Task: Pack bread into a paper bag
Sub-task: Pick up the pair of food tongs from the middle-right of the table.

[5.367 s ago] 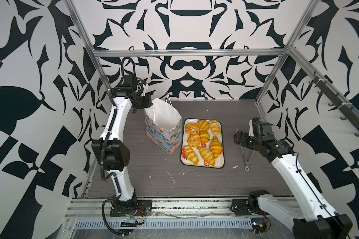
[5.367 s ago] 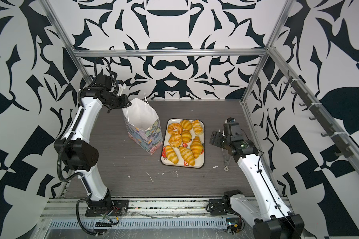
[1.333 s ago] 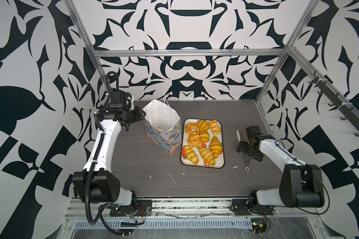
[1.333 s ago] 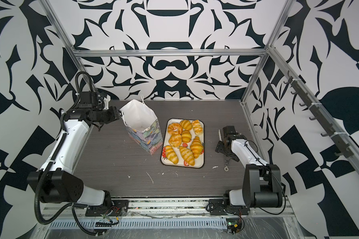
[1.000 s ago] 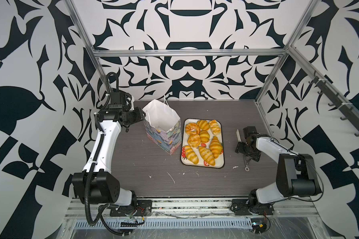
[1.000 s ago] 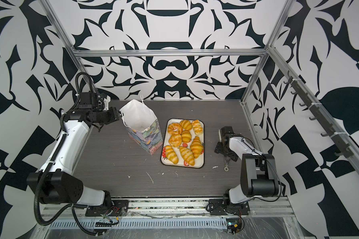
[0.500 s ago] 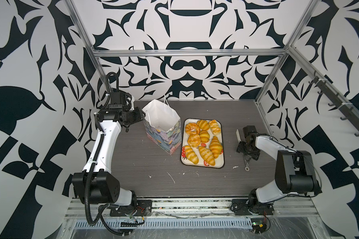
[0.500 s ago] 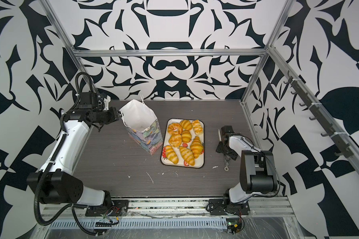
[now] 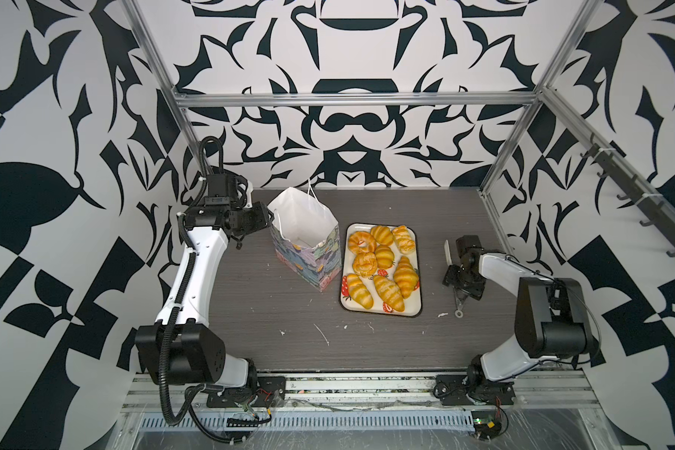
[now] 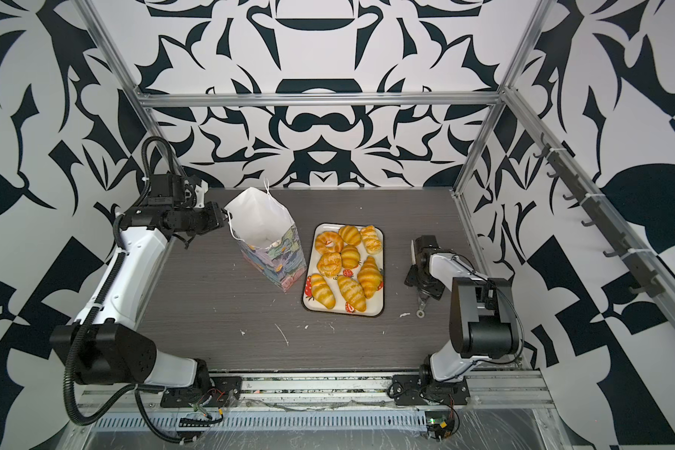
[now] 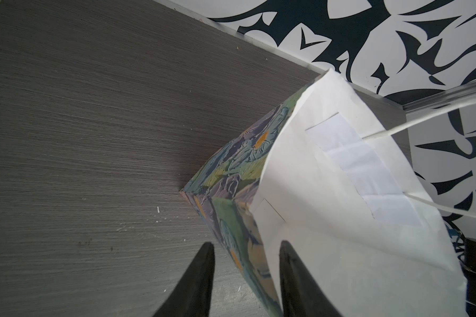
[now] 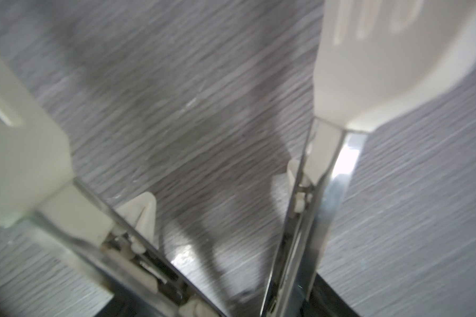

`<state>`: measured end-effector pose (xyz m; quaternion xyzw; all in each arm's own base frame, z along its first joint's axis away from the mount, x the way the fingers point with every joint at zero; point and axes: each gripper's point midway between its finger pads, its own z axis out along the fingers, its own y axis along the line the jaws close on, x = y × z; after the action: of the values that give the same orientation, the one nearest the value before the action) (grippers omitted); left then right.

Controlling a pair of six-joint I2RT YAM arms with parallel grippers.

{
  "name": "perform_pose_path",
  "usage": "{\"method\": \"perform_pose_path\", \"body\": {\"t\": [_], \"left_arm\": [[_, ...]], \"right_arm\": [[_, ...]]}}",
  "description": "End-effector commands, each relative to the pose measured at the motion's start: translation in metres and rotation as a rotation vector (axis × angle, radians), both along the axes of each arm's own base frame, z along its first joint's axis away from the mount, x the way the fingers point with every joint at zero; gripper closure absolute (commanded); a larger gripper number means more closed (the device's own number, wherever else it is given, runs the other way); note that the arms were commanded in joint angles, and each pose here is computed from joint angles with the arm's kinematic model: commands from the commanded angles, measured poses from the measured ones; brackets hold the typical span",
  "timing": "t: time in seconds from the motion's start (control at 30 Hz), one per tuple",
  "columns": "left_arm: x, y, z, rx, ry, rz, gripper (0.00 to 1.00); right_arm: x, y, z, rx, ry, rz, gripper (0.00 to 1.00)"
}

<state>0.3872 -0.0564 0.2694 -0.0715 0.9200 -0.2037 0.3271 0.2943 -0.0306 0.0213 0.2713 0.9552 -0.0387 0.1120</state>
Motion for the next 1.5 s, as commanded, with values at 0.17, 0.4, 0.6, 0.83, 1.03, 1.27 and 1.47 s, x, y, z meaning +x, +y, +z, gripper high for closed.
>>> {"method": "perform_pose_path", "body": {"t": [0.17,0.4,0.6,0.83,1.03,1.27,1.47], "left_arm": [[-0.008,-0.003,-0.002,-0.02,0.019,-0.01,0.58],[-0.008,-0.004,-0.002,-0.024,0.02,-0.013,0.57],[-0.007,-0.005,-0.002,-0.029,0.019,-0.017,0.57],[-0.007,-0.006,-0.001,-0.035,0.017,-0.016,0.57],[-0.007,-0.006,-0.001,-0.037,0.017,-0.017,0.57],[-0.008,-0.007,0.001,-0.04,0.014,-0.02,0.57],[-0.007,-0.007,0.0,-0.043,0.018,-0.02,0.57]], "right_arm": [[0.008,0.004,0.011,0.006,-0.047,0.022,0.24],[0.008,0.001,0.01,-0.016,-0.024,0.023,0.21],[0.01,-0.005,0.013,-0.058,-0.009,0.024,0.2],[0.015,-0.003,0.011,-0.059,-0.007,0.038,0.19],[0.018,-0.002,0.009,-0.059,0.001,0.044,0.19],[0.02,-0.002,0.009,-0.06,0.003,0.047,0.23],[0.019,-0.002,0.012,-0.059,-0.012,0.05,0.34]]}}
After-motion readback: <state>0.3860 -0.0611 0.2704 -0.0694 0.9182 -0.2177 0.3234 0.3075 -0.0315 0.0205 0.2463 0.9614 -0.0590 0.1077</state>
